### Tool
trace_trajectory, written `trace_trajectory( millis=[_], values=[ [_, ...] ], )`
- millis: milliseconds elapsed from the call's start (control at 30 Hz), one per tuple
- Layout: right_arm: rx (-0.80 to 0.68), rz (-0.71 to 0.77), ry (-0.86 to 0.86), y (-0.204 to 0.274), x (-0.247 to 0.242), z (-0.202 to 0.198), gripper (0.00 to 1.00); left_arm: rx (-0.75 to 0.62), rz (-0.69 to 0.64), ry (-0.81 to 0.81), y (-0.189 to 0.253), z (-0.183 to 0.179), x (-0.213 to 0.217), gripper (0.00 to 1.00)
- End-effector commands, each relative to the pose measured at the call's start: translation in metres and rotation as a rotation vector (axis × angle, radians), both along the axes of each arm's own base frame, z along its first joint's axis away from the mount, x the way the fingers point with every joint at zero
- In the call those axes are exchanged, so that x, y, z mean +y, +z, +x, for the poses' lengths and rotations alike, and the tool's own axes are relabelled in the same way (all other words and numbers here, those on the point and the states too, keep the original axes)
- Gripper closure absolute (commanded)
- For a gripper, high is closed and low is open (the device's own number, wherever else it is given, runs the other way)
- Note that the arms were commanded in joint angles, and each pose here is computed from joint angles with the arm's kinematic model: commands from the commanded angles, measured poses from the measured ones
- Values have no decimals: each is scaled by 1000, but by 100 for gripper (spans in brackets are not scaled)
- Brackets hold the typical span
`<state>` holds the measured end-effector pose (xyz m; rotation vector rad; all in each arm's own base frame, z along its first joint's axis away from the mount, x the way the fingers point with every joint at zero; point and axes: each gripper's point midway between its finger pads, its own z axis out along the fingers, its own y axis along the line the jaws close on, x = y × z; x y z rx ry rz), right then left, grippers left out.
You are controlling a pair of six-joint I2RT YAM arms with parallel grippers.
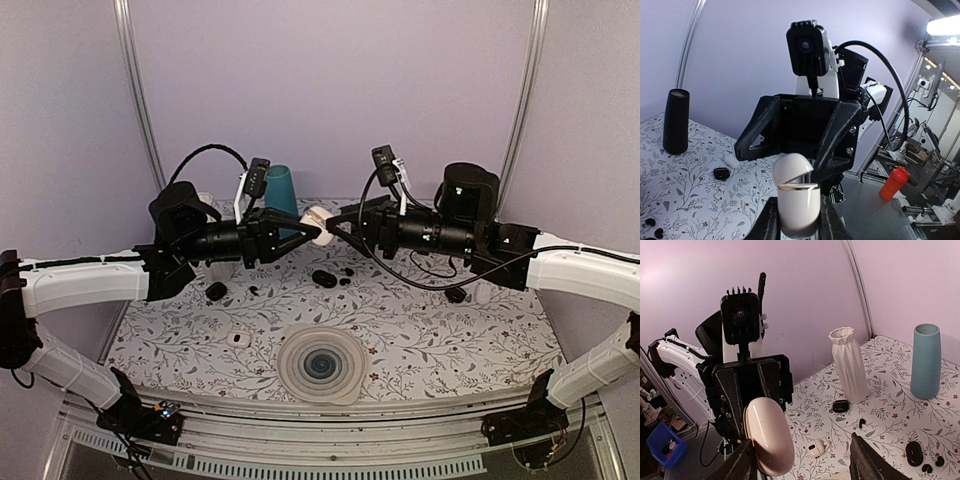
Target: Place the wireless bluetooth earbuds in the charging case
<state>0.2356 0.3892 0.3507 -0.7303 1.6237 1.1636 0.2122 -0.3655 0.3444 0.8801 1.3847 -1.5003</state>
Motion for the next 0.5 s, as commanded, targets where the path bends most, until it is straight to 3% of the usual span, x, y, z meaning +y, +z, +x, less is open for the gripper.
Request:
trace_trajectory(
  millis=[0,467],
  values=[
    [-21,37,-5,15,-8,-1,40,-41,-27,-46,10,-9,-1,100],
    [-20,34,163,16,9,-23,52,-35,-27,-27,10,-6,0,100]
  ],
)
